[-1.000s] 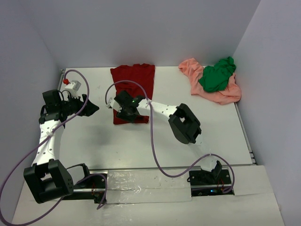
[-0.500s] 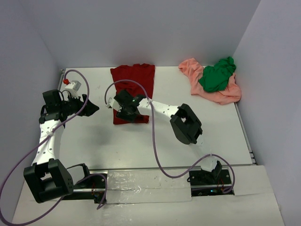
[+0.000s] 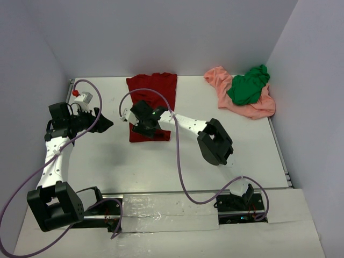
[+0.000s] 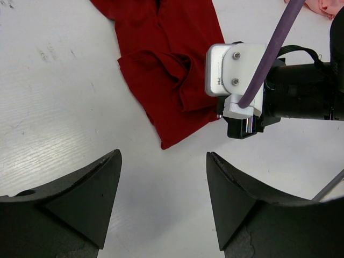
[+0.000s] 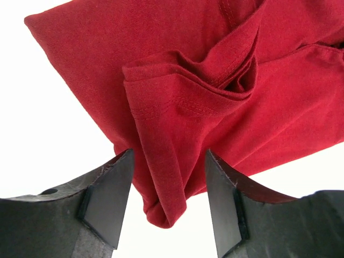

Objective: Fold and stack the t-shirts
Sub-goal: Fold the tshirt

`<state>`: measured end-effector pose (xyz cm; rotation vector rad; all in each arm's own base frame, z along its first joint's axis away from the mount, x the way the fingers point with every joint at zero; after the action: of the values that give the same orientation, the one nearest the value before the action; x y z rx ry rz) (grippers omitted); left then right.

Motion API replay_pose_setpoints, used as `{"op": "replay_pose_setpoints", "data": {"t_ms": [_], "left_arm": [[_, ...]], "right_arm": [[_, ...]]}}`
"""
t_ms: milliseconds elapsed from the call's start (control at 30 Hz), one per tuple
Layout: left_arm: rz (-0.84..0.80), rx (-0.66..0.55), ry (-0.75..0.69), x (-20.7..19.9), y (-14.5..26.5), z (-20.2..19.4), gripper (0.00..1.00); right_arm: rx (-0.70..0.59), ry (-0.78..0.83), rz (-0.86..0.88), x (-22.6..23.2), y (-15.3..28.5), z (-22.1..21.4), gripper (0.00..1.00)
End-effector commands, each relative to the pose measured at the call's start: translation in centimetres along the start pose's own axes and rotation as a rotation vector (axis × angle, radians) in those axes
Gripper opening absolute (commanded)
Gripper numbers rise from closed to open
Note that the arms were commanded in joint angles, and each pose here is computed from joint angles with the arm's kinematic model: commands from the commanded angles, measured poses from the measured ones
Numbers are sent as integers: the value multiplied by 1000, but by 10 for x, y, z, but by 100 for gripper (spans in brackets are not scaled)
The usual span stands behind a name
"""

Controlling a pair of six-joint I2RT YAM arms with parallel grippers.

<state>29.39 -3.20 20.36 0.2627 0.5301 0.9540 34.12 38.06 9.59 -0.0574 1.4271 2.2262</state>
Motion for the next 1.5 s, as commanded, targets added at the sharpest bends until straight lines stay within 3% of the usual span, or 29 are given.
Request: {"op": "replay_pose_setpoints", "data": {"t_ms": [0, 467, 567, 767, 833, 967, 1100, 1467], "left_arm": [[-19, -40, -49, -2, 3, 10, 73], [-22, -42, -52, -3, 3, 10, 73], [-21, -42, -52, -3, 3, 9, 73], [-18, -47, -57, -5, 6, 11, 73], [-21, -49, -58, -6, 6, 13, 73], [-21, -48, -57, -6, 6, 13, 73], [-26, -48, -56, -6, 6, 12, 73], [-30, -49, -60, -8, 7, 11, 73]], "right_arm": [[-78, -12, -11, -8, 27, 24, 61], [-48, -24, 44, 2, 15, 16, 59], [-47, -23, 55, 5, 13, 15, 49], [-45, -24, 68, 6, 13, 13, 41], [-47, -30, 73, 7, 14, 13, 41], [-42, -31, 78, 8, 13, 11, 54], [-32, -28, 86, 11, 10, 6, 60], [-27, -29, 95, 15, 0, 2, 55]]}}
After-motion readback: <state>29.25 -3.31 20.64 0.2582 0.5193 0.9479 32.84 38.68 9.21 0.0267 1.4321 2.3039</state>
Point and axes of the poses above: each gripper's point midway between its finger pads, its own y axis back along the fingers, its own x axis along the line the jaws close on, z = x × y, the point moved 3 cm from there along y, back along the fingers, and after that the axes turned 4 degrees about -y, right-handed, at the moved point
